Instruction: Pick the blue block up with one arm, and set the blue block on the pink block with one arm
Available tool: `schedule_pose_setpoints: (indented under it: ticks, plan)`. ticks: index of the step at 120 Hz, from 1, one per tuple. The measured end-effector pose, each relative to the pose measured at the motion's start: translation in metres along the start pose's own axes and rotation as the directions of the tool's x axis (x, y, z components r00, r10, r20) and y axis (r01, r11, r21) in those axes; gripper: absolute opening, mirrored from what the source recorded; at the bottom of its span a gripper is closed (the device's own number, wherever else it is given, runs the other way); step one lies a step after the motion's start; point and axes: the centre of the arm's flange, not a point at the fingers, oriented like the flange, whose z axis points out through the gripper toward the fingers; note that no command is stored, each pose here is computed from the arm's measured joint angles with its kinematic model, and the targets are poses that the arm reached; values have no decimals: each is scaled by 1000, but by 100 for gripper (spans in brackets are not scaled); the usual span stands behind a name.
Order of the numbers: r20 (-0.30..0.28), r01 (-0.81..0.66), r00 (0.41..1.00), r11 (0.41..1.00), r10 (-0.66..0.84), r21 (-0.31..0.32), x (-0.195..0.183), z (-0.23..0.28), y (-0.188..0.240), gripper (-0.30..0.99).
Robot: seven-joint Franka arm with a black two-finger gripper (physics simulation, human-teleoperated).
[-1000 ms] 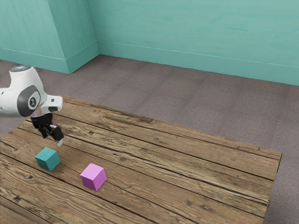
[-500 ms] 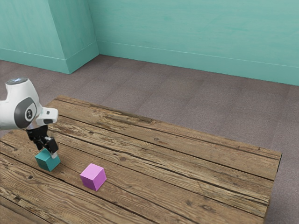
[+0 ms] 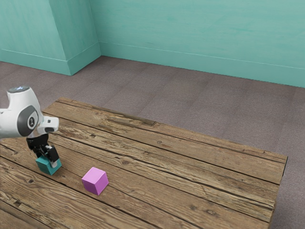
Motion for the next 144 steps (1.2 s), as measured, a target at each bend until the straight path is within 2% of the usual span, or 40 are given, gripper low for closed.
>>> schedule_pose_setpoints:
  ticks: [18, 50, 100, 117, 128, 144]
  plan:
    - [-4, 4, 1000, 1000, -4, 0, 1, 4, -1, 68]
    - [-10, 2, 1000, 1000, -2, 4, 3, 4, -1, 45]
    - [-17, -3, 1000, 1000, 4, 14, 5, 1, 0, 37]
    - [-56, -6, 998, 999, 8, 32, 17, -21, -2, 36]
    - [-95, -13, 995, 999, 18, 51, 40, -61, -5, 37]
    - [-80, -37, 996, 999, 38, 25, 55, -82, 20, 37]
